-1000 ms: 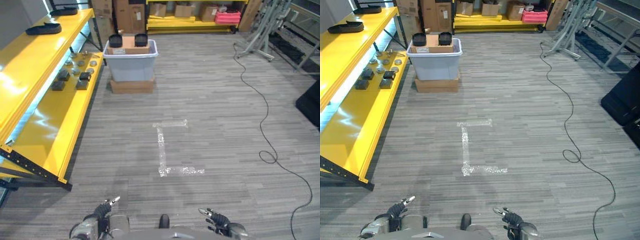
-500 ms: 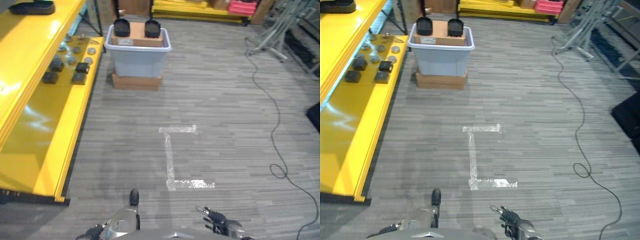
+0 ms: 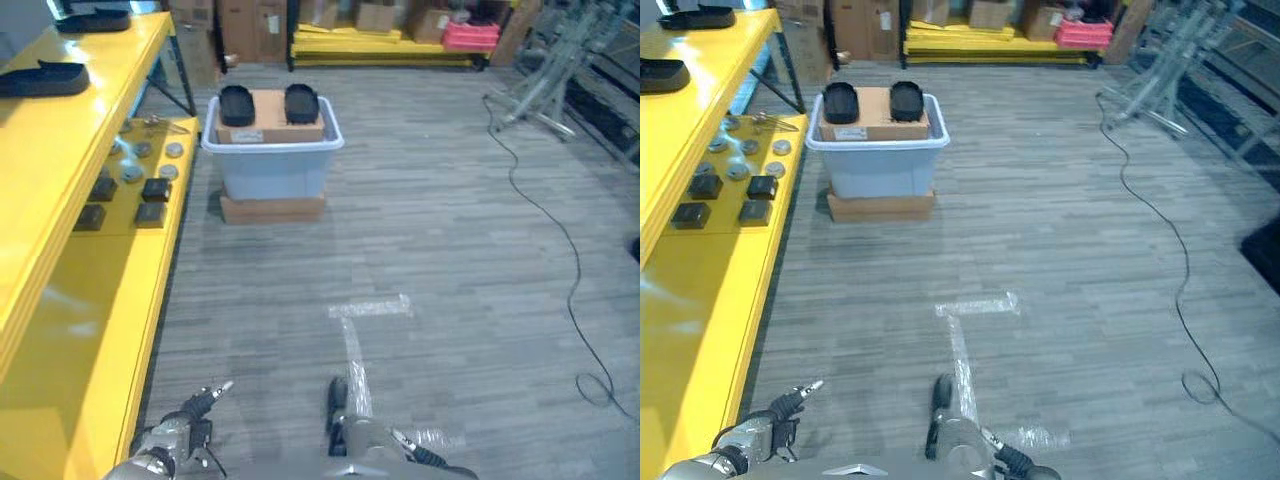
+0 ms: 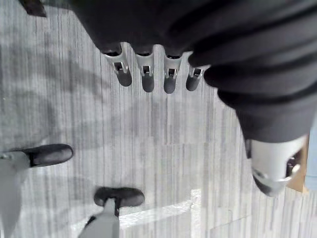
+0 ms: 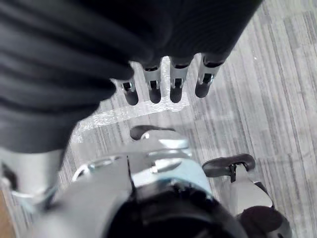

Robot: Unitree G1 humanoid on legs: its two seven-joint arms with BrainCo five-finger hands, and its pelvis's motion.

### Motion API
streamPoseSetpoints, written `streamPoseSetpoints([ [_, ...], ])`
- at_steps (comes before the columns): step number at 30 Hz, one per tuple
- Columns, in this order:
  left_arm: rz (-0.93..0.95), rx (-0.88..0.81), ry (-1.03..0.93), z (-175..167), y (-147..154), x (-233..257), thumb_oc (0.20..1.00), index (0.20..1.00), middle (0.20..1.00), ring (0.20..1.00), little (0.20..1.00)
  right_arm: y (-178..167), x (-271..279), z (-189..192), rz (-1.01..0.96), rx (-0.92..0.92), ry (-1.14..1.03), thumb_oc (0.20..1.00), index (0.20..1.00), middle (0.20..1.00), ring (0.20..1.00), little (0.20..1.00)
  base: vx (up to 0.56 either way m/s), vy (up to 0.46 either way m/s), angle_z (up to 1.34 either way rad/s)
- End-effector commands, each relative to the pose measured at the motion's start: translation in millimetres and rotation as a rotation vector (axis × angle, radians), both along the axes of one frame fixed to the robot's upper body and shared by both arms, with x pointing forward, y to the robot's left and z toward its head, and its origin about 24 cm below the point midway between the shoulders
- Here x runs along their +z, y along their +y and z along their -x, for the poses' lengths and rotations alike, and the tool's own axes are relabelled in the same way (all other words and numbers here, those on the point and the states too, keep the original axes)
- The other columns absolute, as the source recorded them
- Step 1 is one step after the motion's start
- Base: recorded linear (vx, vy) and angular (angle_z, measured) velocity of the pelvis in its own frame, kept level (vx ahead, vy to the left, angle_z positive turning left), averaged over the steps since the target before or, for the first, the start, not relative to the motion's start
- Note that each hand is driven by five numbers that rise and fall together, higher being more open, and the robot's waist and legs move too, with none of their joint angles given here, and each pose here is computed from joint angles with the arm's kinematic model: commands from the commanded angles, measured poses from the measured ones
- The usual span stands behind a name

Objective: Move parts from the plastic box to the shelf.

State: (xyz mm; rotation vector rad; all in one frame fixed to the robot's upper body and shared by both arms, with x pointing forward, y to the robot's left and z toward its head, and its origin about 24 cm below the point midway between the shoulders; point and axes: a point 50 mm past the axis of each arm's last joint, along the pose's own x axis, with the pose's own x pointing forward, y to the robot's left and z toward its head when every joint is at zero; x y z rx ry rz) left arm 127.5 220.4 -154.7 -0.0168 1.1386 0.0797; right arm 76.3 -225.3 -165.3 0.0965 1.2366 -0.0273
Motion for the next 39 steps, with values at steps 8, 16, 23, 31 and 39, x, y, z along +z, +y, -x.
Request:
streamPoseSetpoints([
  [8,-0.017,-0.042,0.148,31,-14,-13,1.0,1.0,1.0,1.0,1.0,-41,24,-54,0.145,-0.034,-0.112,1.0,1.0,1.0,1.0,1.0,0.47,-0.124,-0.24],
  [16,-0.137,-0.075,0.177,52,6,-13,1.0,1.0,1.0,1.0,1.0,-37,28,-71,0.128,-0.023,-0.157,1.0,1.0,1.0,1.0,1.0,0.38,0.176,-0.66],
  [23,-0.146,0.019,0.039,18,27,0,1.0,1.0,1.0,1.0,1.0,-21,17,-50,0.104,0.06,-0.112,1.0,1.0,1.0,1.0,1.0,0.29,-0.033,-0.04],
  [31,-0.097,0.074,-0.002,6,18,2,1.0,1.0,1.0,1.0,1.0,-25,13,-36,0.098,0.039,-0.062,1.0,1.0,1.0,1.0,1.0,0.31,-0.382,0.58],
  [39,-0.113,-0.104,0.15,32,-12,-13,1.0,1.0,1.0,1.0,1.0,-46,27,-55,0.208,-0.049,-0.197,1.0,1.0,1.0,1.0,1.0,0.14,-0.06,0.47],
])
